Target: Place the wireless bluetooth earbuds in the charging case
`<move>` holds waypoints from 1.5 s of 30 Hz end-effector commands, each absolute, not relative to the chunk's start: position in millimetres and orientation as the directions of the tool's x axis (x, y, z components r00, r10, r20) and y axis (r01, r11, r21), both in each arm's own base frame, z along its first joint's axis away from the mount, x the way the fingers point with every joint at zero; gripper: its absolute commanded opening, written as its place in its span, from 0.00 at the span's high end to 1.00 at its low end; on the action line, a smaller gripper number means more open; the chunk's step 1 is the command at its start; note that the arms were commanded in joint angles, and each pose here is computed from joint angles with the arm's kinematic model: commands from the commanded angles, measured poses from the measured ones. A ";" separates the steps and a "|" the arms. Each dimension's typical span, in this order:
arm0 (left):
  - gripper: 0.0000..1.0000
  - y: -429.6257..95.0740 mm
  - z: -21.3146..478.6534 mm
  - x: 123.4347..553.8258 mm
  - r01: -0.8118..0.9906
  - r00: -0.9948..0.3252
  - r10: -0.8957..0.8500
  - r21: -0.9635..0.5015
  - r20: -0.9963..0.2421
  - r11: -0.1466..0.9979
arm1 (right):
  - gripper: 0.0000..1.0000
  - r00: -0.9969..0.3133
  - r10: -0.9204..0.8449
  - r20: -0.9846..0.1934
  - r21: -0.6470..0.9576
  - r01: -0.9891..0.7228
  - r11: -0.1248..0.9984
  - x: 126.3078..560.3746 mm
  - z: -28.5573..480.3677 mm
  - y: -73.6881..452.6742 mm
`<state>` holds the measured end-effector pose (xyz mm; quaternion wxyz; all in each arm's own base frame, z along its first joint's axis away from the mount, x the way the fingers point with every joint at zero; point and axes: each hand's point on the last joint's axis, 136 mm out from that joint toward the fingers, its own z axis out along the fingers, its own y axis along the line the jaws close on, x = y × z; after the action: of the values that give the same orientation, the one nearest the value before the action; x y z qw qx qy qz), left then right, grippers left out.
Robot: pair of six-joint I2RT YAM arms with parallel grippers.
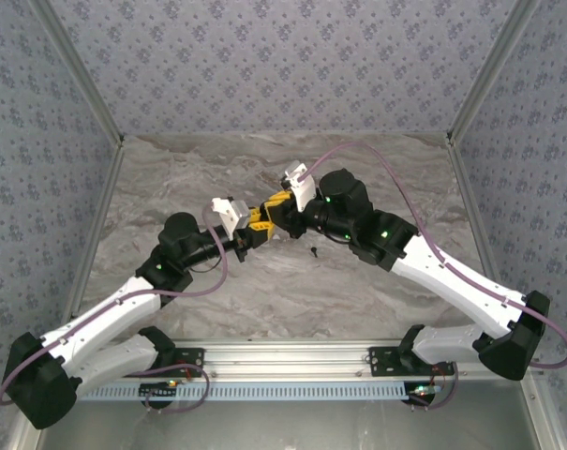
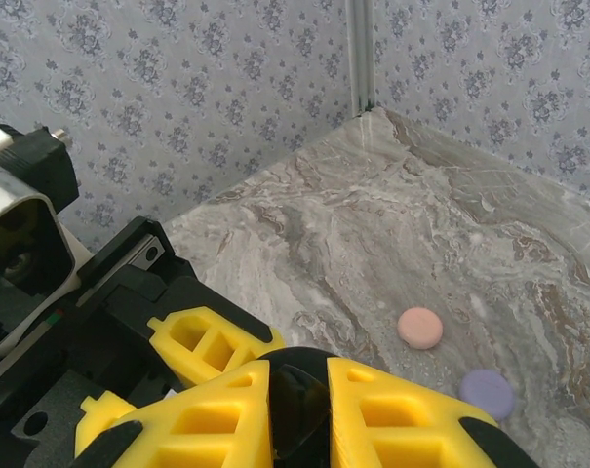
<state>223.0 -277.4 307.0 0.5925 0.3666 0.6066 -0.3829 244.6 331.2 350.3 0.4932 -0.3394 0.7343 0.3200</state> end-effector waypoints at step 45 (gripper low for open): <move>1.00 -280.4 333.4 218.8 0.910 0.025 -0.057 -0.001 -0.998 0.415 | 0.79 -0.283 -0.311 -0.907 0.101 -0.864 0.493 230.0 319.2 339.7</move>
<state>223.0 -277.5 301.5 0.5843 0.3677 0.6147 -0.3815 241.7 333.2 339.7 0.4859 -0.3728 0.7304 0.3024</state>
